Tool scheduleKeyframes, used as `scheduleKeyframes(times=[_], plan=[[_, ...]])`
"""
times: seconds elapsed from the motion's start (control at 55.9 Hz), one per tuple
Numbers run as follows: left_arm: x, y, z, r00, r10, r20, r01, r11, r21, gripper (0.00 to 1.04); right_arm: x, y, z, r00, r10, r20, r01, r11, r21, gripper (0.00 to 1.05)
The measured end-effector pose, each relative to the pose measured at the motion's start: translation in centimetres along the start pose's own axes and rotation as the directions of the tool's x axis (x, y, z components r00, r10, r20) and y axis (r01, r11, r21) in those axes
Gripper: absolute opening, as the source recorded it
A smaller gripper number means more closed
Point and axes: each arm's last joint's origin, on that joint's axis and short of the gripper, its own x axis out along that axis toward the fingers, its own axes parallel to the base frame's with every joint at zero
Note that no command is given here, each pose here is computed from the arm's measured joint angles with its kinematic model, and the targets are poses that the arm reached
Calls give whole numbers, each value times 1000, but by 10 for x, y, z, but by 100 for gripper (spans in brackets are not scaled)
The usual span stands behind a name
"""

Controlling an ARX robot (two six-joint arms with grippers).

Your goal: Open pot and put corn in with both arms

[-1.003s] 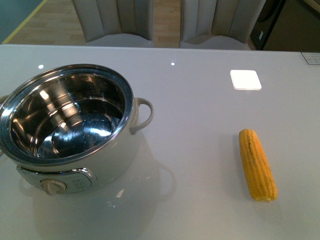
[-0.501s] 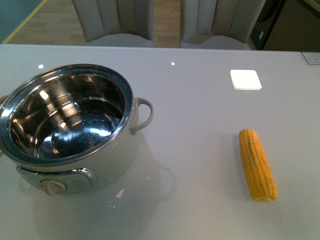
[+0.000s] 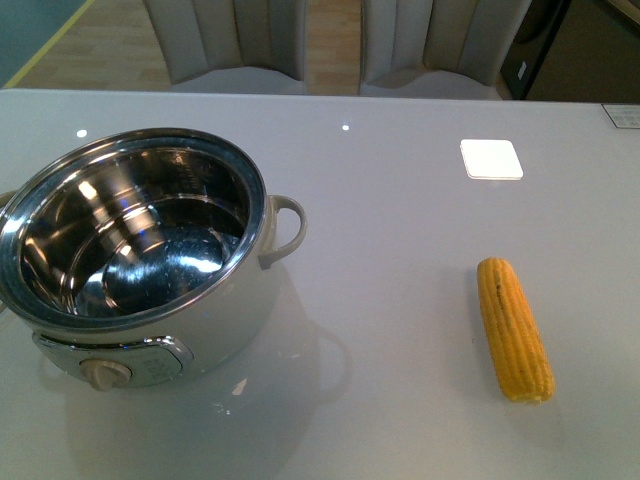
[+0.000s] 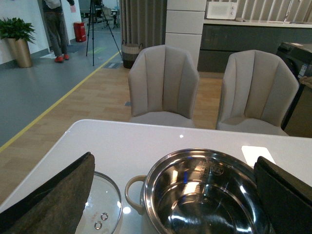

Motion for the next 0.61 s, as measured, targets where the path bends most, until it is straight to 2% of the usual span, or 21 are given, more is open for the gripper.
scheduleKeyframes(times=[0.376,0.609], plan=[[0,0,0,1000,0,0,0,1000,0,98,98,35,15,995,43,-93,-51,995,-84,96],[0,0,0,1000,0,0,0,1000,0,98,158,49,-10,958,51,-282,-95,985,-145,96]])
